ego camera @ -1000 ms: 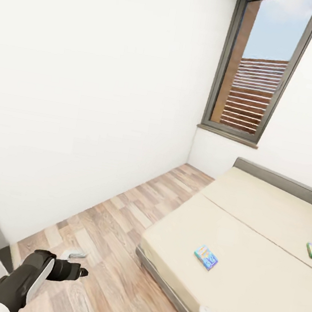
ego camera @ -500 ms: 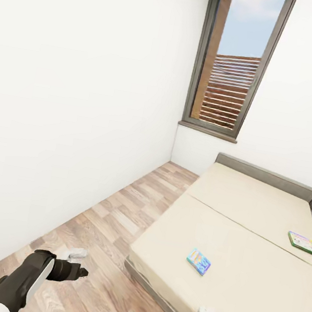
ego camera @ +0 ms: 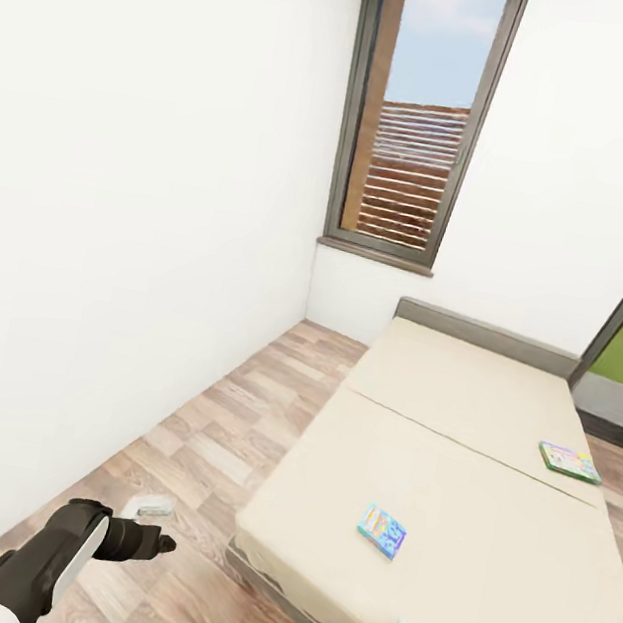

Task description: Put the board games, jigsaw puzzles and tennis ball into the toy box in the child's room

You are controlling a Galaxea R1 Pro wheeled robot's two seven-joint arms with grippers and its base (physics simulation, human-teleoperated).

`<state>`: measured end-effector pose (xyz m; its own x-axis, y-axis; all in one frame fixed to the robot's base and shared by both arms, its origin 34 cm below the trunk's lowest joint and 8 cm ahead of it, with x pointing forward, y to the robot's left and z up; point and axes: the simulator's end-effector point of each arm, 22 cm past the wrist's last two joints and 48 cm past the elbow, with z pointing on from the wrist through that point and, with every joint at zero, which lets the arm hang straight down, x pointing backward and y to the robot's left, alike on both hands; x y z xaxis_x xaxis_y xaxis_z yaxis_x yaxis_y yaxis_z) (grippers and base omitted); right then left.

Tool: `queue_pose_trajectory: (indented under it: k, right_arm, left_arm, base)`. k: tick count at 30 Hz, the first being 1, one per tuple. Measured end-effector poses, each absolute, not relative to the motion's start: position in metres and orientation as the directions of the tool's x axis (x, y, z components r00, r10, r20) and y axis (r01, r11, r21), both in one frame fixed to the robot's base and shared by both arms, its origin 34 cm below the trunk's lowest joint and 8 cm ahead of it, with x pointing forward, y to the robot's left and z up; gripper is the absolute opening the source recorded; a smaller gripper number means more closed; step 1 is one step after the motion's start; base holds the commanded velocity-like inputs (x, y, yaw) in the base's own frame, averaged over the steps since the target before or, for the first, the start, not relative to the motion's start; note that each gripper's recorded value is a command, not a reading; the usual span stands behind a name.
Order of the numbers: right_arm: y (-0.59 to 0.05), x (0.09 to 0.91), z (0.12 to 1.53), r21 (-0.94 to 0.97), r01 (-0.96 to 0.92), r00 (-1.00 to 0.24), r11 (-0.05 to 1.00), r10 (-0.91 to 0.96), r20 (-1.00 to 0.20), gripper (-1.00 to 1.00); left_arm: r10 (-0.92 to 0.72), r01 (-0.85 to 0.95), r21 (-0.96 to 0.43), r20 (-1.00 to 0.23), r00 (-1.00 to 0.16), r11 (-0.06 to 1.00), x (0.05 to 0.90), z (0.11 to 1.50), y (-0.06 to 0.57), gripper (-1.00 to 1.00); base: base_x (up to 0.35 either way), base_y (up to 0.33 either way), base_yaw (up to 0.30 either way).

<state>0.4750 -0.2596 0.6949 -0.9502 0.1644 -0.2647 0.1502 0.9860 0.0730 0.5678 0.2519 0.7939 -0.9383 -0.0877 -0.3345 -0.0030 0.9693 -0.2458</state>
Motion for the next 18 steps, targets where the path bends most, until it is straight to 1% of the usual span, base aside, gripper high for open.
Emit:
queue_pose_trajectory:
  k: [8,13,18]
  right_arm:
    - [-0.2602,0.4749,0.6948,0.073,0.151,-0.950,0.986,0.165,-0.264,1.00]
    - [-0.2603,0.4750,0.6948,0.073,0.151,-0.950,0.986,0.165,-0.264,1.00]
    - [-0.2601,0.4750,0.6947,0.073,0.151,-0.950,0.986,0.165,-0.264,1.00]
  left_arm:
    - [-0.088,-0.003,-0.246,-0.335,-0.938,0.969,0.5679,0.7939,0.2520,1.00]
    - [-0.088,-0.003,-0.246,-0.335,-0.938,0.969,0.5678,0.7938,0.2520,1.00]
    - [-0.088,-0.003,-0.246,-0.334,-0.938,0.969,0.5679,0.7937,0.2520,1.00]
  base:
    - [0.151,0.111,-0.283]
    - [0.105,0.029,-0.283]
    - [0.046,0.005,-0.284]
